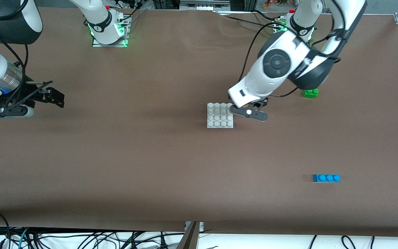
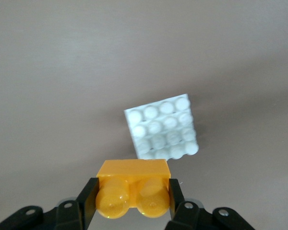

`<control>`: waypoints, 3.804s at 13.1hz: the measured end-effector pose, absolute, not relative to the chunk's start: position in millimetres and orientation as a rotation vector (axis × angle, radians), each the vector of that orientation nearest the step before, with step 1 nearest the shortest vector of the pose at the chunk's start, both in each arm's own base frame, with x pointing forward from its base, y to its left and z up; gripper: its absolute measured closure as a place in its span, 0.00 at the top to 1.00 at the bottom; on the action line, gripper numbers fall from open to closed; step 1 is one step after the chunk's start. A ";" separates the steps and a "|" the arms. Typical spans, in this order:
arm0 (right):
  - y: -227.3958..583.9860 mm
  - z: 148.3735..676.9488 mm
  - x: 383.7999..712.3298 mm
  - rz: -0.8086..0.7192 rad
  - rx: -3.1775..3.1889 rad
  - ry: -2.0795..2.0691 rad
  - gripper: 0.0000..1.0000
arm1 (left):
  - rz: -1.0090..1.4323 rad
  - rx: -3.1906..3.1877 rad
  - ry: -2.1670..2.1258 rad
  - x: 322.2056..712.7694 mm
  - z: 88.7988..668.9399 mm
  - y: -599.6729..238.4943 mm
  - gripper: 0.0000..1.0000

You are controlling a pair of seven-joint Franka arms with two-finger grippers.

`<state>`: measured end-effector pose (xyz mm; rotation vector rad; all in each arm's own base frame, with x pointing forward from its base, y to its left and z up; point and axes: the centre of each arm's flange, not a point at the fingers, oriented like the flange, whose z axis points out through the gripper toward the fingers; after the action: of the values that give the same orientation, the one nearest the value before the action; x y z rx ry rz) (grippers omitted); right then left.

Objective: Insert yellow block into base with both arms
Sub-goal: 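Lift the yellow brick with the left gripper toward the base plate, then press the yellow brick onto the base plate studs with the left gripper, then open the left gripper and raise it off the yellow brick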

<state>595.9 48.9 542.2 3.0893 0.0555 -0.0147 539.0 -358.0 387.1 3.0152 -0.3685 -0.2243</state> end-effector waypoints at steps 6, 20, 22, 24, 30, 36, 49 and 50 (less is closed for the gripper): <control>49.1 539.2 597.7 -0.015 3.089 0.056 1.00 | -0.289 3.016 -0.221 544.4 307.1 -378.5 0.63; 49.2 539.2 597.9 -0.014 3.089 0.056 1.00 | -0.285 3.098 -0.158 516.8 245.3 -419.1 0.63; 49.2 539.2 597.9 -0.014 3.089 0.056 1.00 | -0.298 3.104 -0.163 514.0 238.5 -419.6 0.63; 49.2 539.2 597.9 -0.014 3.089 0.056 1.00 | -0.308 3.103 -0.161 513.0 234.6 -419.8 0.63; 49.2 538.9 597.9 -0.015 3.089 0.056 1.00 | -0.298 3.113 -0.124 509.1 231.1 -425.0 0.63; 49.2 538.8 598.0 -0.015 3.089 0.056 1.00 | -0.313 3.119 -0.120 507.4 223.8 -423.0 0.63; 49.2 538.7 598.0 -0.015 3.089 0.056 1.00 | -0.327 3.126 -0.124 504.1 214.0 -424.1 0.63; 49.2 538.6 598.0 -0.015 3.089 0.056 1.00 | -0.327 3.126 -0.123 504.1 214.0 -424.1 0.63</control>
<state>598.0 49.2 538.6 3.0890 0.0563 -0.0154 504.1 -424.1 214.0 3.1261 -0.1232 -0.3269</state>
